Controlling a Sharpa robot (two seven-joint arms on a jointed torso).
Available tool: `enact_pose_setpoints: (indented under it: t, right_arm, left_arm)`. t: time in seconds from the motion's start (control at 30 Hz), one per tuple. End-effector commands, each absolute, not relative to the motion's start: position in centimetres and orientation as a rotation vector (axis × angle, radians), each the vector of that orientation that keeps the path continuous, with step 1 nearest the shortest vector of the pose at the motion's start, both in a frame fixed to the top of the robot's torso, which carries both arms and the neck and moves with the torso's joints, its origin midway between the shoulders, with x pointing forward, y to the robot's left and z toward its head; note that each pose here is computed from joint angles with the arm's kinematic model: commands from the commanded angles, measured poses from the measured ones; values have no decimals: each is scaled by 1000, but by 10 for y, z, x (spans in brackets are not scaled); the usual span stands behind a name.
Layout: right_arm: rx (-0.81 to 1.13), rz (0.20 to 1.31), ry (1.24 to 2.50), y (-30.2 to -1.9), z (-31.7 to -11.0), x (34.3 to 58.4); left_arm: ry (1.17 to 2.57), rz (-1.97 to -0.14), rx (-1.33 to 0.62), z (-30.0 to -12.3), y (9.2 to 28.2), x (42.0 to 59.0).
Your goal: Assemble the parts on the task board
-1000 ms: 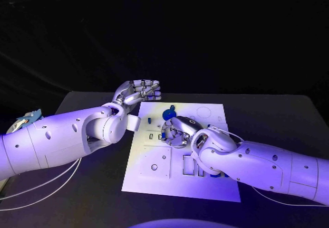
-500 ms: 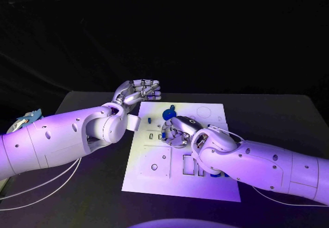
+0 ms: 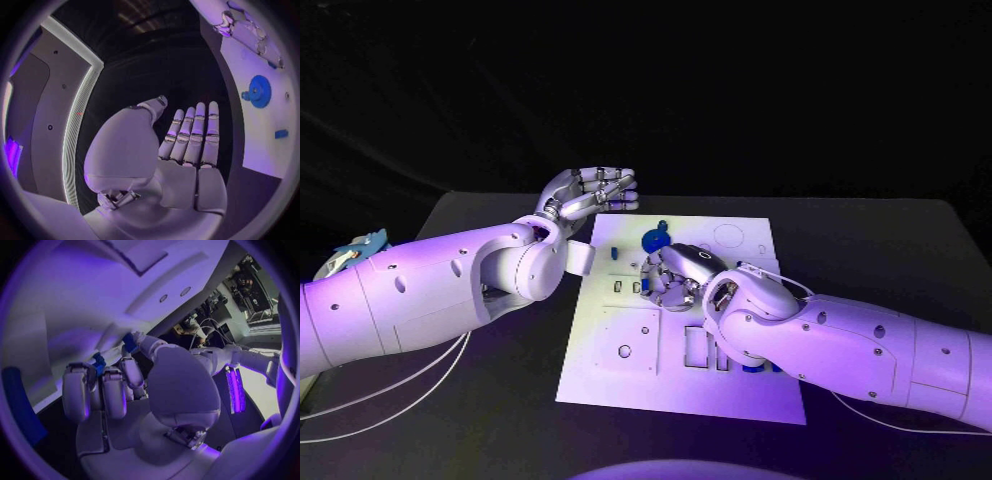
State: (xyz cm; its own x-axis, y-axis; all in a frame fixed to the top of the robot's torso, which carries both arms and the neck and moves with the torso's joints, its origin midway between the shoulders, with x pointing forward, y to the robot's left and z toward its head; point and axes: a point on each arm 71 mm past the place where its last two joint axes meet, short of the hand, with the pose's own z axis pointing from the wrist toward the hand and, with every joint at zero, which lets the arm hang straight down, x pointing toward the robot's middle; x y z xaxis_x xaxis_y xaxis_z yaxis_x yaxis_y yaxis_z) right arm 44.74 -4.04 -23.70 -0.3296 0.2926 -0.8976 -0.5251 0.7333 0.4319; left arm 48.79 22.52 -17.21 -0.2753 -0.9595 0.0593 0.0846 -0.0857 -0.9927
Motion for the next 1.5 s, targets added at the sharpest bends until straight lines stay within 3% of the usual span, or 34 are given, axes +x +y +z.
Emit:
enact_pose_setpoints:
  t: [0.03, 1.5]
  right_arm:
    - [-208, 800, 1755, -42, -242, 447]
    - [-186, 845, 1699, -41, -238, 446]
  left_arm:
    - [1302, -1532, -1042, -171, 223, 487]
    - [1305, -1528, -1045, -171, 224, 488]
